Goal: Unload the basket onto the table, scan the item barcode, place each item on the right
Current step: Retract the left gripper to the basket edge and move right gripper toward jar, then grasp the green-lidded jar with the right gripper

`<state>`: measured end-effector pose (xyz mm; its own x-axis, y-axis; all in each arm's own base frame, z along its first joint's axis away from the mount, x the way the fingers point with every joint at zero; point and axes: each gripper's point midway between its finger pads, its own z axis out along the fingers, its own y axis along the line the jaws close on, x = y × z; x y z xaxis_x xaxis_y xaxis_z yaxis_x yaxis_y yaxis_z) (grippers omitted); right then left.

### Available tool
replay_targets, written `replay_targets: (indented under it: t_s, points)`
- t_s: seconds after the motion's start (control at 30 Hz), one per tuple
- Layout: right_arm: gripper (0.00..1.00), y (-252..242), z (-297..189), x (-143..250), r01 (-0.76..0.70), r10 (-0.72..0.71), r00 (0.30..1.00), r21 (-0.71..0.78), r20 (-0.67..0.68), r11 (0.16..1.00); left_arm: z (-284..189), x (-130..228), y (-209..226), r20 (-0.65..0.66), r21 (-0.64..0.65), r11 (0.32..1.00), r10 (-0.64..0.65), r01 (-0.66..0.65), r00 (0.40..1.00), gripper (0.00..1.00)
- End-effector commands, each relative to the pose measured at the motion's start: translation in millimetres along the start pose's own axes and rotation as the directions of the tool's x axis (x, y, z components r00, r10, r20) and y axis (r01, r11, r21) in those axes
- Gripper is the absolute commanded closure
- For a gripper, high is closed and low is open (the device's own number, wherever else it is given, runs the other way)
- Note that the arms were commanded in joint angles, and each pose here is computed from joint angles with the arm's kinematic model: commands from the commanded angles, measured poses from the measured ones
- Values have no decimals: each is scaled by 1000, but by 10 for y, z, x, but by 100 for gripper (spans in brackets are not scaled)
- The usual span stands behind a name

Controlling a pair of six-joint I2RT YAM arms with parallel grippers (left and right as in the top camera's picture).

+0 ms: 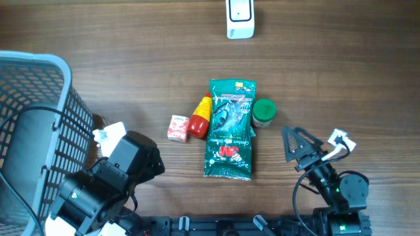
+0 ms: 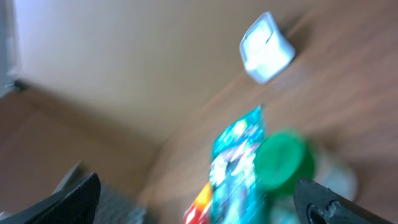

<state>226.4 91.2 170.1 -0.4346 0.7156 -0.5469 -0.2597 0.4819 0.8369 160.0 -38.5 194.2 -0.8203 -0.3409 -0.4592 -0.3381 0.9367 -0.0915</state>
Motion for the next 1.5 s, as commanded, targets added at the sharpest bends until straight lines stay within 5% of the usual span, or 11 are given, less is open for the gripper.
replay_targets:
  t_s: [0.0, 0.13, 0.23, 0.37, 0.57, 0.73, 0.8, 1.13, 1.2, 1.33, 1.47]
  points:
    - [0, 247, -61, 409, 85, -122, 968, -172, -219, 981, -8, -4, 4, 1, 2, 1000, -17, 17, 1000, 0]
    - [1, 322, -72, 371, 73, -105, 960, -131, -258, 989, -8, -4, 4, 1, 2, 1000, -17, 17, 1000, 0]
    - [1, 65, -126, 178, 125, -61, 952, 201, -299, 972, -8, -4, 4, 1, 2, 1000, -17, 17, 1000, 0]
    - [1, -51, -224, -212, 97, 134, 935, 601, -328, 793, -8, -4, 4, 1, 2, 1000, -17, 17, 1000, 0]
    - [1, -139, 312, -170, -102, 435, 837, 685, -332, 721, -8, -5, 3, 1, 2, 1000, -17, 17, 1000, 0]
    - [1, -909, 639, 230, -344, 774, 633, 896, 2, 279, -8, -4, 4, 1, 2, 1000, -17, 17, 1000, 0]
    - [0, -987, 784, 296, -337, 790, 612, 911, 19, 239, -8, -5, 3, 1, 2, 1000, -17, 17, 1000, 0]
    - [2, -1065, 1117, 399, -355, 704, 696, 920, 140, 168, -8, -4, 4, 1, 2, 1000, -17, 17, 1000, 0]
    - [18, -1149, 1093, 364, -335, 667, 731, 927, 142, 169, -8, -4, 4, 1, 2, 1000, -17, 17, 1000, 0]
    - [32, -1152, 1073, 368, -197, 629, 777, 940, -23, 278, -8, -4, 4, 1, 2, 1000, -17, 17, 1000, 0]
    - [29, -1108, 984, 138, 234, 421, 770, 826, -479, 513, -8, -4, 4, 1, 2, 1000, -17, 17, 1000, 0]
